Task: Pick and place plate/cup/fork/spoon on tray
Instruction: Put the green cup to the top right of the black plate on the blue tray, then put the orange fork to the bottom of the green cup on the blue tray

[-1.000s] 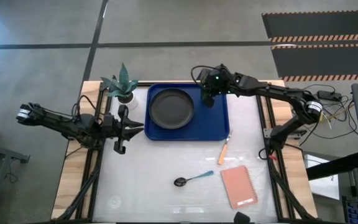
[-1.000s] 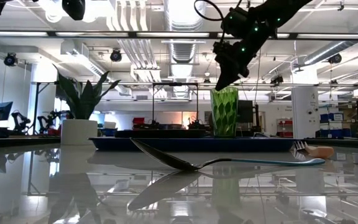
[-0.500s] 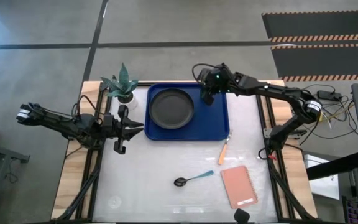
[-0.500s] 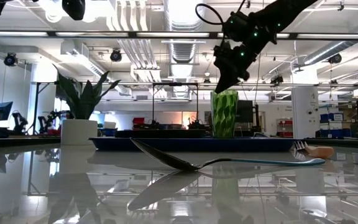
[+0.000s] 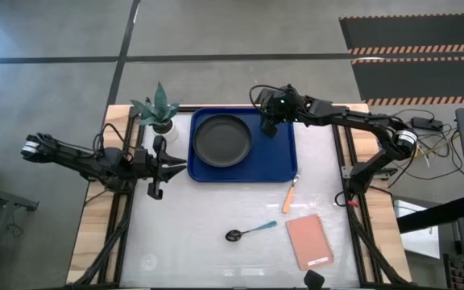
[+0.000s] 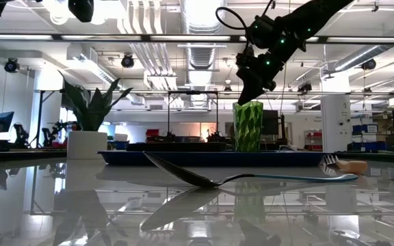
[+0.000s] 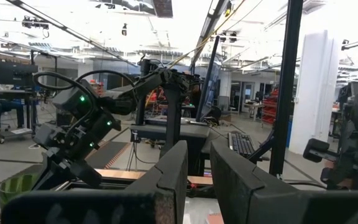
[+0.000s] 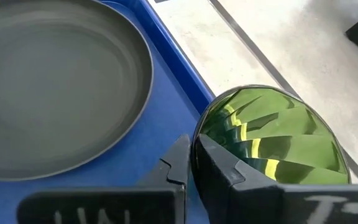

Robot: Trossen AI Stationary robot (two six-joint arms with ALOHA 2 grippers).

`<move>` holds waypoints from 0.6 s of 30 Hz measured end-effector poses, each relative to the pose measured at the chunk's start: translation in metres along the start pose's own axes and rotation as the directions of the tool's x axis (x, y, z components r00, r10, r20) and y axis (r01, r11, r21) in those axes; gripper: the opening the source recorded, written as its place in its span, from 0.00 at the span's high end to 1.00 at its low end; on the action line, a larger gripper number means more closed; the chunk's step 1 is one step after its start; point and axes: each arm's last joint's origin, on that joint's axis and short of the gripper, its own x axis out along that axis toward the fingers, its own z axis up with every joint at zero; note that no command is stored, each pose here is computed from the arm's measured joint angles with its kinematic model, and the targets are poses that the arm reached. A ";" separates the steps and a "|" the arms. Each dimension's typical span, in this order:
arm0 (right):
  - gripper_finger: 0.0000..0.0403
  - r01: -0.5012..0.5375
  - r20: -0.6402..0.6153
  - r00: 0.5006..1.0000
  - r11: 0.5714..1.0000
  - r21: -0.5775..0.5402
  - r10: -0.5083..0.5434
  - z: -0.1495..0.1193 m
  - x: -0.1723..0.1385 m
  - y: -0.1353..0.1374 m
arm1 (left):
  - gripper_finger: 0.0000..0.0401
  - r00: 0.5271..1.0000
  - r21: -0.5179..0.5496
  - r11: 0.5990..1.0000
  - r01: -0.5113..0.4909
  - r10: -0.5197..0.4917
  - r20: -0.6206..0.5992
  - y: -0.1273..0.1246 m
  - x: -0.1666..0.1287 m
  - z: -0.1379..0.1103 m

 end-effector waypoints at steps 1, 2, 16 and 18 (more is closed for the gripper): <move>0.94 0.002 0.000 1.000 1.000 0.005 -0.002 0.000 0.000 0.000 | 0.87 1.000 0.000 1.000 0.000 0.000 0.000 0.000 0.000 0.000; 0.92 0.002 0.000 1.000 1.000 0.009 -0.002 0.000 0.000 0.000 | 0.87 1.000 0.000 1.000 0.000 0.000 0.000 0.000 0.000 0.000; 0.66 0.004 0.040 0.999 0.999 0.050 -0.006 0.016 -0.012 -0.003 | 0.87 1.000 0.000 1.000 0.000 0.000 0.000 0.000 0.000 0.000; 0.64 -0.001 0.052 0.999 0.995 0.095 -0.004 0.023 -0.022 -0.003 | 0.87 1.000 -0.001 1.000 0.000 0.000 0.004 0.000 0.000 0.000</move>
